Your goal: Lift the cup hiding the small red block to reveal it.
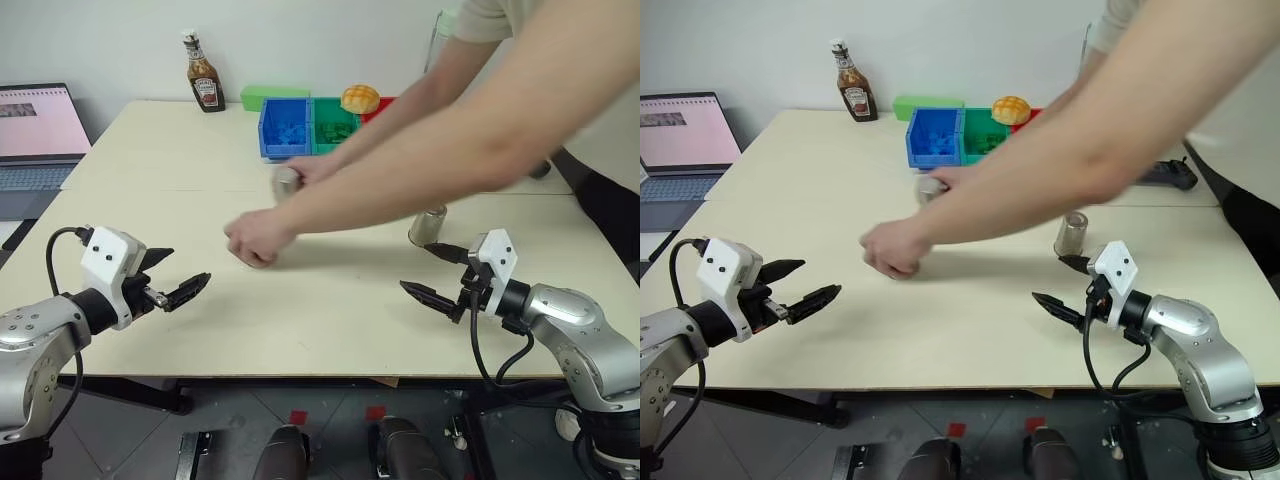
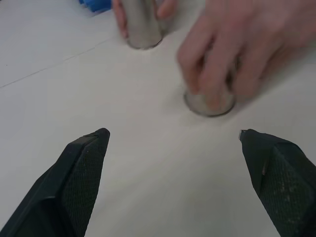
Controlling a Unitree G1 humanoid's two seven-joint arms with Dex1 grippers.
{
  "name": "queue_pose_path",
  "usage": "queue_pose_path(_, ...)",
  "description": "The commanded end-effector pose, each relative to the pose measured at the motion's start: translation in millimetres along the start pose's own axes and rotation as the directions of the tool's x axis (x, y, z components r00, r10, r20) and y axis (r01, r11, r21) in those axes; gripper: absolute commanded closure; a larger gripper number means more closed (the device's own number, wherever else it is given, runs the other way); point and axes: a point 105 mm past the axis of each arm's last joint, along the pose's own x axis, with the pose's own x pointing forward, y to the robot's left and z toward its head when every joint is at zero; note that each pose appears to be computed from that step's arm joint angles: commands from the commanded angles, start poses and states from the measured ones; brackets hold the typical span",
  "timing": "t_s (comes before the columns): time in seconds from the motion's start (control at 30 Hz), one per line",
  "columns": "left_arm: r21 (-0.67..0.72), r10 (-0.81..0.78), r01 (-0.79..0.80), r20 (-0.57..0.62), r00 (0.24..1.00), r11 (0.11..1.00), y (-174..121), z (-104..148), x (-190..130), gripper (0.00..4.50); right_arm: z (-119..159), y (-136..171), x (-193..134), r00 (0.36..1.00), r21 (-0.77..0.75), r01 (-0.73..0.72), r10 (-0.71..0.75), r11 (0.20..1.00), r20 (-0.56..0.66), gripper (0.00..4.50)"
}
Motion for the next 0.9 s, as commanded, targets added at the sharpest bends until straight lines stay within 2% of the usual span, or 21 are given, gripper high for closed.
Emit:
queue_pose_path(0.03, 0.031, 0.002, -0.003, 0.028, 1.0, 1.0, 0, 12, -2, 0.03, 11, -1, -2, 1.0, -0.048, 0.002, -0.001, 0.999, 0.024, 0.0)
queue_pose_path(0.6, 0.063, 0.015, -0.016, 0.014, 1.0, 0.998, -2, 16, 0, 0.03, 17, 4, 4, 0.999, -0.034, 0.004, -0.003, 0.999, 0.05, 0.0)
queue_pose_path(0.9, 0.066, -0.003, 0.002, 0.018, 1.0, 0.998, -4, 20, -2, 0.03, 26, 11, 18, 0.997, 0.052, -0.031, 0.027, 0.998, 0.067, 0.0)
